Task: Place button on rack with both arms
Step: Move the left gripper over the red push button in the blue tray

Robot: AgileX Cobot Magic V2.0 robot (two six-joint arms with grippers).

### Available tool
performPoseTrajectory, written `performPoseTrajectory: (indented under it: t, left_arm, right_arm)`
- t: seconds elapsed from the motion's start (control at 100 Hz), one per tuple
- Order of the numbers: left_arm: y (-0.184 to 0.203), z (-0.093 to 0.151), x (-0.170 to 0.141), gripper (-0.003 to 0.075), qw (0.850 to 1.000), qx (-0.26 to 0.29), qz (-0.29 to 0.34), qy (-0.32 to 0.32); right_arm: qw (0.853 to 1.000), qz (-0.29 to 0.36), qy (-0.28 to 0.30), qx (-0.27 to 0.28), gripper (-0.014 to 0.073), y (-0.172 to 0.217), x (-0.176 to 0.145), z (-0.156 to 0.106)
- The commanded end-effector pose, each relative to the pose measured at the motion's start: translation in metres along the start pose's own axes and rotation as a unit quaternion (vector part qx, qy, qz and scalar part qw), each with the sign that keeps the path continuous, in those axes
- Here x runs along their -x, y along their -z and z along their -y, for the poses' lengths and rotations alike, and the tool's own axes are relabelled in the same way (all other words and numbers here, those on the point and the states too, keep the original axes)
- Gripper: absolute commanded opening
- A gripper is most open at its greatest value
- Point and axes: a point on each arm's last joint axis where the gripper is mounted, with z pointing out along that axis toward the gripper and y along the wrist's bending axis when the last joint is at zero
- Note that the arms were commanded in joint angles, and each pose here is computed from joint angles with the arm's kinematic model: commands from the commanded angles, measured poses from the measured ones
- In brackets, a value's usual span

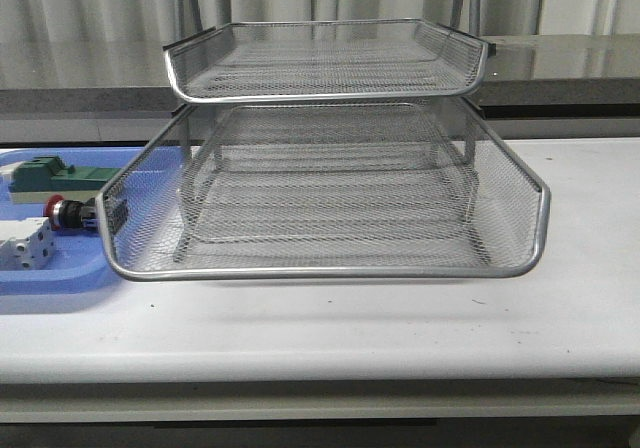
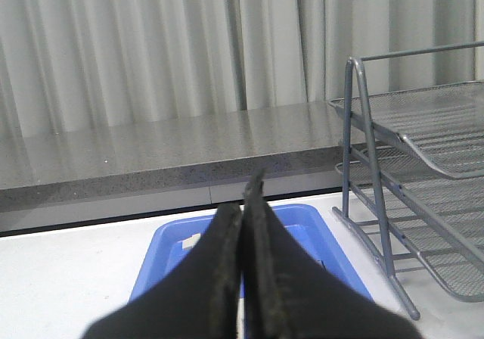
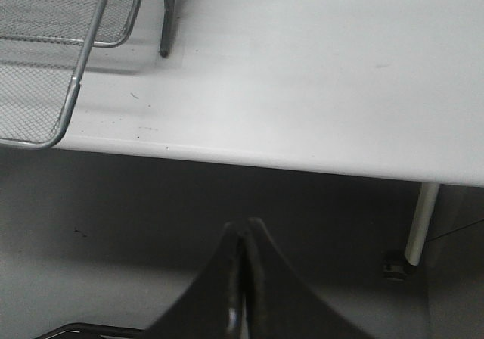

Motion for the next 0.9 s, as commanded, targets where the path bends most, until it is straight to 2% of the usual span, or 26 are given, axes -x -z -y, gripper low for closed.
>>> performPoseTrajectory:
  t: [0.0, 0.12, 0.19, 0.47, 0.68, 0.89]
  left_arm:
    - [0.003, 0.001, 0.002, -0.0020, 0.999, -0.005, 0.046, 0.006]
    - [0.003, 0.000, 0.018, -0.0020, 0.998, -0.001, 0.057, 0.024]
    - [0.002, -0.001, 0.031, -0.0020, 0.998, 0.002, 0.042, 0.035]
    - [-0.023, -0.005, 0.093, -0.0020, 0.995, 0.013, -0.079, 0.053]
    - [-0.070, -0.008, 0.128, -0.0020, 0.979, 0.020, -0.196, 0.054]
    - [-0.127, -0.010, 0.136, -0.0020, 0.950, 0.026, -0.308, 0.047]
  right_arm:
    - [0.999, 0.039, 0.004, -0.004, -0.0068, 0.007, 0.012, 0.000]
    - [0.999, 0.039, 0.004, -0.004, -0.0068, 0.007, 0.012, 0.000]
    - [0.999, 0.039, 0.004, -0.004, -0.0068, 0.007, 0.012, 0.000]
    - [0.999, 0.039, 0.004, -0.004, -0.0068, 0.007, 0.012, 0.000]
    - [0.999, 0.039, 0.004, -0.004, -0.0068, 0.007, 0.012, 0.000]
    - [0.999, 0.039, 0.004, -0.004, -0.0068, 0.007, 0.012, 0.000]
